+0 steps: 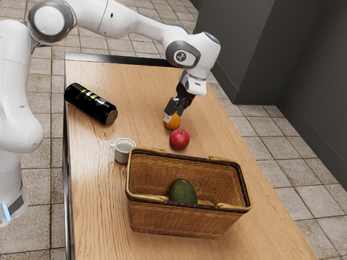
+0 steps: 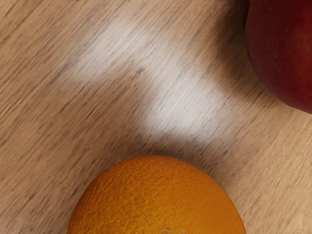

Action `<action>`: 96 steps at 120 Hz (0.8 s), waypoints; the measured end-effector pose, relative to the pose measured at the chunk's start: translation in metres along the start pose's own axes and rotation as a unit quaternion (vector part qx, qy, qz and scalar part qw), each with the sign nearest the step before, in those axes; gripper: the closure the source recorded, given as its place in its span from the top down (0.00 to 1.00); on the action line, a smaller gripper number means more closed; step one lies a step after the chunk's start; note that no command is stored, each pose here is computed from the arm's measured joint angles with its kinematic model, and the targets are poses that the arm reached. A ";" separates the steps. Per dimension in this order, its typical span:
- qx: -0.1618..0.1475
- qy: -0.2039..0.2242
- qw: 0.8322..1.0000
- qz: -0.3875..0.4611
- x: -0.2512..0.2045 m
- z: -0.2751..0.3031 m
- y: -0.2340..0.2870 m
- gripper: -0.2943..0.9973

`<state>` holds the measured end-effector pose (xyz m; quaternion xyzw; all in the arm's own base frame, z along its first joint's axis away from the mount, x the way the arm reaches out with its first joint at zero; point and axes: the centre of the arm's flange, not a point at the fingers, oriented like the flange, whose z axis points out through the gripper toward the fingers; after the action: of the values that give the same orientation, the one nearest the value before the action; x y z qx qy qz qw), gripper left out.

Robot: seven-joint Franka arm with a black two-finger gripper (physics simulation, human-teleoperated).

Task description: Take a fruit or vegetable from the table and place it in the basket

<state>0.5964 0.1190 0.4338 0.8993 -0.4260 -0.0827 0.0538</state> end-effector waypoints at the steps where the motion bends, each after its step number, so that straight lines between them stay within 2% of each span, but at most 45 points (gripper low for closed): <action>1: 0.000 0.000 1.000 0.000 0.000 0.000 0.000 0.77; 88: -0.011 -0.004 1.000 -0.002 0.003 0.025 -0.003 0.77; 96: -0.011 -0.005 1.000 -0.001 0.004 0.025 -0.003 0.74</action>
<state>0.5958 0.1174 0.4083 0.8989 -0.4240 -0.0916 0.0615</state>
